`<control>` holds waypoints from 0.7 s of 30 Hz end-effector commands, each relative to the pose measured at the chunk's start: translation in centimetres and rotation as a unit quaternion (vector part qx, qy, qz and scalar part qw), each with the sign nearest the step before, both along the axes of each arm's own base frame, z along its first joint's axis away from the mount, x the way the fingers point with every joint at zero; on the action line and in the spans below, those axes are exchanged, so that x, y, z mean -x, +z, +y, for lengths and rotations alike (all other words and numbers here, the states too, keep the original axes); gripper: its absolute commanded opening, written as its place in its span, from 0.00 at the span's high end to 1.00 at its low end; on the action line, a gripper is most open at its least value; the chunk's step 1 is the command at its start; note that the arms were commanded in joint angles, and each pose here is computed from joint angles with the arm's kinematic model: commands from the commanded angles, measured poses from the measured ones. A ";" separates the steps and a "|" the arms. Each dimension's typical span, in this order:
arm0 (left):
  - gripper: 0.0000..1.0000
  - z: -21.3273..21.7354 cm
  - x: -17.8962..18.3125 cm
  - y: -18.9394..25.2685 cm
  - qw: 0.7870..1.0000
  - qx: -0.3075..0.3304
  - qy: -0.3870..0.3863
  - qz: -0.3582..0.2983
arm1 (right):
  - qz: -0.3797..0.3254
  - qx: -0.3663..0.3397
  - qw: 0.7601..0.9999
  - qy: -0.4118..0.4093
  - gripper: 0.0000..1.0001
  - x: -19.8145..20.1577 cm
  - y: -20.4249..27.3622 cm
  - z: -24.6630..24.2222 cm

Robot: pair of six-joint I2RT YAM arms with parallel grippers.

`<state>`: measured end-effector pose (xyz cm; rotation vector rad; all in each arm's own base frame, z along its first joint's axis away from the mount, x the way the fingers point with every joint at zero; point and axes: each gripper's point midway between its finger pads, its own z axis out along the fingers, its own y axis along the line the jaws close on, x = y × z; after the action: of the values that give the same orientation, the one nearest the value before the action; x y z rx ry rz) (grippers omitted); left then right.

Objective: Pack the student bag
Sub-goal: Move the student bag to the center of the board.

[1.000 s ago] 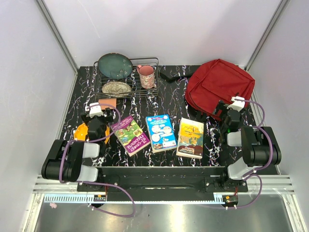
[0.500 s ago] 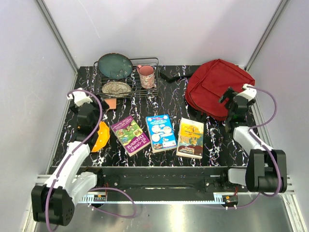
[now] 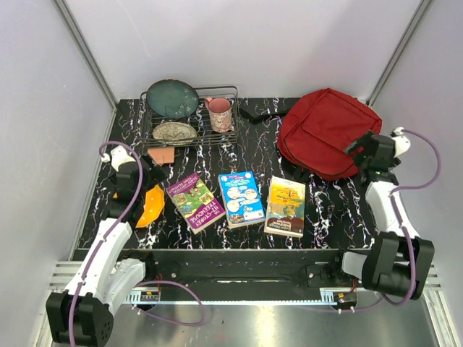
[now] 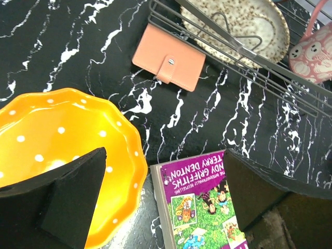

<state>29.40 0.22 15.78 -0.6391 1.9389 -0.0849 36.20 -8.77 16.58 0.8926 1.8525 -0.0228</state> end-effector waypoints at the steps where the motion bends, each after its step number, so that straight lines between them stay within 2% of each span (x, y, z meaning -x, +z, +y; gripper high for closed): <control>1: 0.01 -1.4 -0.4 2.5 0.998 0.019 -0.041 -0.032 | 0.030 -0.096 0.995 -0.003 0.00 0.3 -2.0 -1.0; 8: 0.01 -2.6 0.1 4.8 0.993 -0.004 -0.098 -0.066 | 0.056 -0.206 0.976 0.032 0.02 -1.5 -5.6 -0.1; 10: 0.01 -2.8 0.4 5.5 0.991 -0.001 -0.107 -0.081 | 0.062 -0.217 0.974 0.034 0.08 -1.7 -6.7 0.2; 14: 0.01 -3.6 0.5 6.3 0.987 0.007 -0.125 -0.102 | 0.066 -0.236 0.969 0.042 0.09 -2.0 -7.9 0.7; 21: 0.01 -3.7 0.7 6.2 0.988 0.030 -0.115 -0.094 | 0.080 -0.272 0.957 0.054 0.21 -2.5 -9.7 1.6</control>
<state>28.18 -3.04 19.45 -0.4265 1.8837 -0.2869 36.95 -7.51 5.63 1.2071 2.1394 0.4289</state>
